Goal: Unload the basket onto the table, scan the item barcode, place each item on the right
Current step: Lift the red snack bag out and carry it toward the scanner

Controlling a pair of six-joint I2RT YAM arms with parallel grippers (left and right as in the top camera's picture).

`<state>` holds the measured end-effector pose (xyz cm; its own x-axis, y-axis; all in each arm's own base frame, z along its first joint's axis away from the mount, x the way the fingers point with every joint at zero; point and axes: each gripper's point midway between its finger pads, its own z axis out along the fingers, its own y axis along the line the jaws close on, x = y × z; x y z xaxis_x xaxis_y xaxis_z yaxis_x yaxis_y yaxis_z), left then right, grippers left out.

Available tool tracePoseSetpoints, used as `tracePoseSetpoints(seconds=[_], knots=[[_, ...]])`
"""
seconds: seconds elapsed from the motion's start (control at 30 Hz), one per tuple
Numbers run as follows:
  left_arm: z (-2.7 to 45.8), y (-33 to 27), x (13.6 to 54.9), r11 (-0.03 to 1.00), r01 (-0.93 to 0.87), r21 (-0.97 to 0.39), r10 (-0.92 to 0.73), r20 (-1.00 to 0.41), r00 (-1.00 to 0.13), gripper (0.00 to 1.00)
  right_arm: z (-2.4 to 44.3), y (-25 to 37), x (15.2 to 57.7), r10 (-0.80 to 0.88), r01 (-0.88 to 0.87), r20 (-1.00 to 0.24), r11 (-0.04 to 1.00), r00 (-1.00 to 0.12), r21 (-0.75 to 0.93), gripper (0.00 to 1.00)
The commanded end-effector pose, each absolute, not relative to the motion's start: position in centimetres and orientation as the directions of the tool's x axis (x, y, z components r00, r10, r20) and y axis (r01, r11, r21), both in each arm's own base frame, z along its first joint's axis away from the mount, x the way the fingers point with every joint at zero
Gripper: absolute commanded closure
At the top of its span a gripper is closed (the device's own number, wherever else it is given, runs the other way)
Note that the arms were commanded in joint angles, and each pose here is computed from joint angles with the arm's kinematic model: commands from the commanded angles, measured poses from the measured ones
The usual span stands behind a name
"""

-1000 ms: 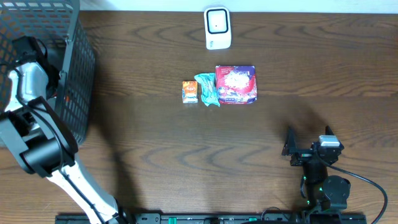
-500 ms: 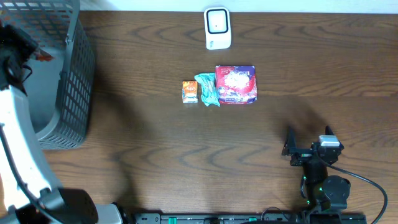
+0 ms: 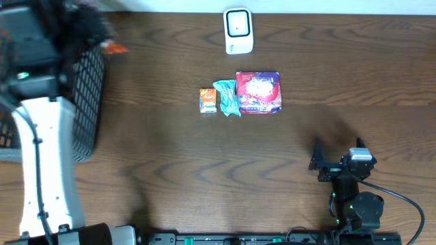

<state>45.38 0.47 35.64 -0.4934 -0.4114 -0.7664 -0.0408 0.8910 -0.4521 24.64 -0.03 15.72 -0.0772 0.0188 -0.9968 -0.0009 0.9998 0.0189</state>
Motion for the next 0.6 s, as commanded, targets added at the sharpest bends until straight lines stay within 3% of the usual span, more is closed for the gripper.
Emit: tracePoseSetpoints(seconds=[0.0,0.3,0.57], knots=[[33.4,-5.0,45.8,0.920,0.135,-0.367,-0.226,-0.780,-0.583,0.93,15.5,0.0,24.6,0.033,-0.001,-0.996,0.999,-0.080,0.033,0.01],[20.8,-11.3,45.3,0.947,0.156,-0.280,-0.023,-0.544,-0.839,0.93,15.5,0.0,24.6,0.033,-0.001,-0.996,0.999,-0.080,0.033,0.01],[11.4,-13.6,44.4,0.953,0.137,-0.272,0.044,-0.321,-0.946,0.93,15.5,0.0,24.6,0.033,-0.001,-0.996,0.999,-0.080,0.033,0.01]])
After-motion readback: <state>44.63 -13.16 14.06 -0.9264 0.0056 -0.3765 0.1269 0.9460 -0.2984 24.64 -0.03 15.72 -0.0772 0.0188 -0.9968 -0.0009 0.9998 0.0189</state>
